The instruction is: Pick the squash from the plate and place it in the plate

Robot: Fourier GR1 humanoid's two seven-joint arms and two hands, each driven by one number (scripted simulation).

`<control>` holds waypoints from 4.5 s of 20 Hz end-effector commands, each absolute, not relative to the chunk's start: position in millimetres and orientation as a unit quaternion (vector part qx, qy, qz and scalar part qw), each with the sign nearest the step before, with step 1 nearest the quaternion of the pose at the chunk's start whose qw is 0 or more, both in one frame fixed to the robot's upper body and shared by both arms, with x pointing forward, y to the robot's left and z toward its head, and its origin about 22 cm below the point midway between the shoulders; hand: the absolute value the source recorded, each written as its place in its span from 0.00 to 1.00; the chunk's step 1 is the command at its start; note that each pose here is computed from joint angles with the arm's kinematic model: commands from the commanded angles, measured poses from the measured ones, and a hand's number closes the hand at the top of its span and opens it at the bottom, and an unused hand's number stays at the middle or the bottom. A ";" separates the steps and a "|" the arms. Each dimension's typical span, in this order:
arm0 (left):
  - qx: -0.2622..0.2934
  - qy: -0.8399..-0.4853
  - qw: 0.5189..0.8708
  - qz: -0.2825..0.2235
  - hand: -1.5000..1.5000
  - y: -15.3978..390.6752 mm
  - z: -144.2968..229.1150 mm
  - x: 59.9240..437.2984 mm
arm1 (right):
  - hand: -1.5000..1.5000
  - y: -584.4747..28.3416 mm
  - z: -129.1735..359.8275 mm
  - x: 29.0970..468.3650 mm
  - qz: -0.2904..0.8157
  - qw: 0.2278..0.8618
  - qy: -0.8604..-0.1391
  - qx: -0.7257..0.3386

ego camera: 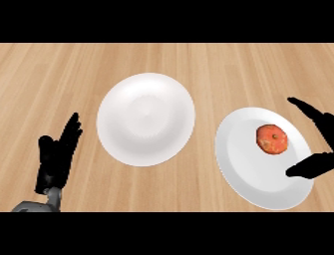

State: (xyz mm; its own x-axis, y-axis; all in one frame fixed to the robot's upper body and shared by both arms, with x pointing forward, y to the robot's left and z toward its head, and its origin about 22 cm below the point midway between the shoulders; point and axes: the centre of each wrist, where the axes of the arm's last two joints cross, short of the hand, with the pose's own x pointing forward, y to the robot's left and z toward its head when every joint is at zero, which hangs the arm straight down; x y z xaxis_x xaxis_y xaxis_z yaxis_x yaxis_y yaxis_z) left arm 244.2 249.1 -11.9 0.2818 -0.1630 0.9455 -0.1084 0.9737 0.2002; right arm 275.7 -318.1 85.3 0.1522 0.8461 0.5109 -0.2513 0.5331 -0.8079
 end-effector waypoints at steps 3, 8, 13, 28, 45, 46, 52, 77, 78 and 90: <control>0.114 -0.599 0.792 -0.018 0.50 263.4 -10.1 252.6 | 0.00 -311.1 68.7 275.2 0.411 0.724 -0.480 -0.277; 0.110 -0.592 0.798 -0.013 0.50 242.9 -5.1 242.0 | 0.00 -323.8 80.1 307.9 0.412 0.725 -0.480 -0.272; 0.113 -0.590 0.799 -0.012 0.50 257.4 -10.3 257.6 | 0.00 -321.9 65.3 287.6 0.426 0.722 -0.477 -0.266; 0.110 -0.602 0.791 -0.009 0.50 231.5 -19.8 237.4 | 0.00 -295.8 20.7 300.9 0.432 0.732 -0.460 -0.257; 0.089 -0.603 0.792 -0.050 0.50 227.0 -7.2 251.5 | 1.00 -80.7 42.7 291.8 0.564 0.526 -0.602 -0.206; 0.086 -0.613 0.783 -0.061 0.50 230.4 3.8 258.1 | 1.00 -66.2 49.3 292.4 0.589 0.504 -0.601 -0.194; 0.083 -0.606 0.788 -0.066 0.50 225.8 -4.0 258.9 | 1.00 -1.1 79.0 255.9 0.553 0.451 -0.654 -0.250; 0.105 -0.605 0.789 -0.020 0.50 242.9 -0.8 270.9 | 1.00 47.1 128.8 315.3 0.348 0.511 -0.688 -0.380; 0.096 -0.598 0.795 -0.029 0.50 234.2 -10.0 247.7 | 1.00 52.2 144.9 324.7 0.346 0.517 -0.679 -0.388; 0.096 -0.605 0.789 -0.044 0.50 231.3 -15.5 252.9 | 1.00 5.9 85.1 374.0 0.451 0.619 -0.569 -0.300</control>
State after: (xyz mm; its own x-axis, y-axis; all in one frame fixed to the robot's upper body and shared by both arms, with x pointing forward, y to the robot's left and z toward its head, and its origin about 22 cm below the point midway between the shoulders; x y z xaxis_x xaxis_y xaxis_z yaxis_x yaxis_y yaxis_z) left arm 257.1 232.8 -11.9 0.2680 -0.1756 0.9473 -0.0667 0.9775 0.2001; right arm 365.2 17.6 97.5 -0.0925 0.9082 0.4083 -0.0683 0.4033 -0.9125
